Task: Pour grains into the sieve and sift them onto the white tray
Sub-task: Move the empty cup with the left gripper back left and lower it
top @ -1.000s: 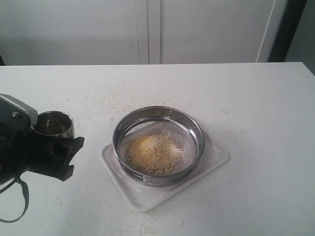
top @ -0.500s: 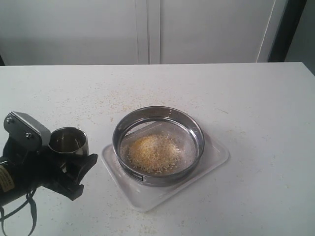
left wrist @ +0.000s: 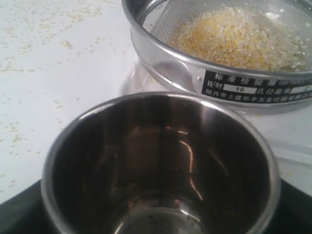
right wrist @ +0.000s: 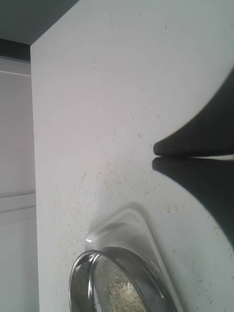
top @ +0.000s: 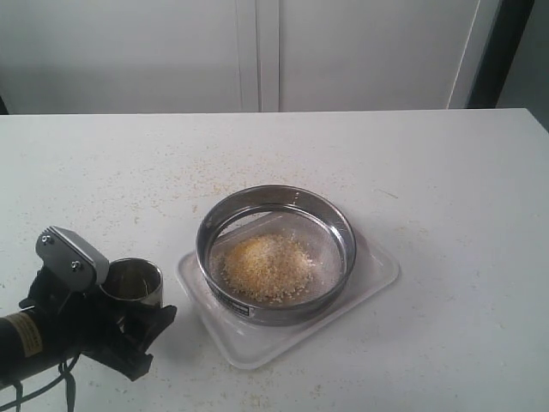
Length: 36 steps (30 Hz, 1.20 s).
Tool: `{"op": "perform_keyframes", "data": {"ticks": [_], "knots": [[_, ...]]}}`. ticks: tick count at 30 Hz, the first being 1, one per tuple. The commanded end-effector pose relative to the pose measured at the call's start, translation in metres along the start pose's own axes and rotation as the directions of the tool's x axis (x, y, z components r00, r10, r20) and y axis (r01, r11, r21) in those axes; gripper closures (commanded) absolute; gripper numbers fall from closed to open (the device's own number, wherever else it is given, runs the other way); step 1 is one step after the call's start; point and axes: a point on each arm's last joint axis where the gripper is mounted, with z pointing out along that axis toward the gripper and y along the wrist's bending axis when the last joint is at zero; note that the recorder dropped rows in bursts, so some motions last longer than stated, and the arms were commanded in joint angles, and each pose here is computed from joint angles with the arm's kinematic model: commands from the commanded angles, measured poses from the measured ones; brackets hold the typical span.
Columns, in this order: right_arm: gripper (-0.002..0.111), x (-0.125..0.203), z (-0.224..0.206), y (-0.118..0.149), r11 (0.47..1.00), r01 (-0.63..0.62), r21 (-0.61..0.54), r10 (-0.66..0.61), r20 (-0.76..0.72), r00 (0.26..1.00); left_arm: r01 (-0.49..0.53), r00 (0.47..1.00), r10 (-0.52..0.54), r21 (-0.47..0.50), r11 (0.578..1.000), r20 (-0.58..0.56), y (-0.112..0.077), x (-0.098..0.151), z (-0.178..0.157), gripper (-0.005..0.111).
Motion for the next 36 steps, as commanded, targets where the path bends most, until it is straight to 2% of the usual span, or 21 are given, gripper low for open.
{"op": "perform_keyframes", "data": {"ticks": [1,10,12,22,30,36], "knots": [[0.108,0.0002,0.0002,-0.0002,1.000,-0.001,0.002,0.001,0.014,1.000,0.000,1.000,0.000,0.013,1.000,-0.001,-0.0008,0.0023,0.0012,0.107],[0.108,0.0002,0.0002,-0.0002,1.000,-0.001,0.002,0.001,0.014,1.000,-0.021,0.999,0.022,0.020,1.000,-0.027,-0.0006,0.0066,0.0060,0.107],[0.108,0.0002,0.0002,-0.0002,1.000,-0.001,0.002,0.001,0.014,1.000,-0.025,0.999,0.026,0.026,0.999,-0.024,-0.0012,0.0064,0.0060,0.104],[0.108,0.0002,0.0002,-0.0002,1.000,-0.001,0.002,0.001,0.014,1.000,-0.052,0.997,0.056,0.067,0.996,-0.060,-0.0046,0.0099,0.0057,0.058],[0.108,0.0002,0.0002,-0.0002,1.000,-0.001,0.002,0.001,0.014,1.000,-0.049,0.997,0.053,0.067,0.997,-0.061,-0.0046,0.0099,0.0057,0.033],[0.108,0.0002,0.0002,-0.0002,1.000,-0.001,0.002,0.001,0.014,1.000,-0.050,0.997,0.054,0.066,0.997,-0.059,-0.0046,0.0095,0.0055,0.022]]}}
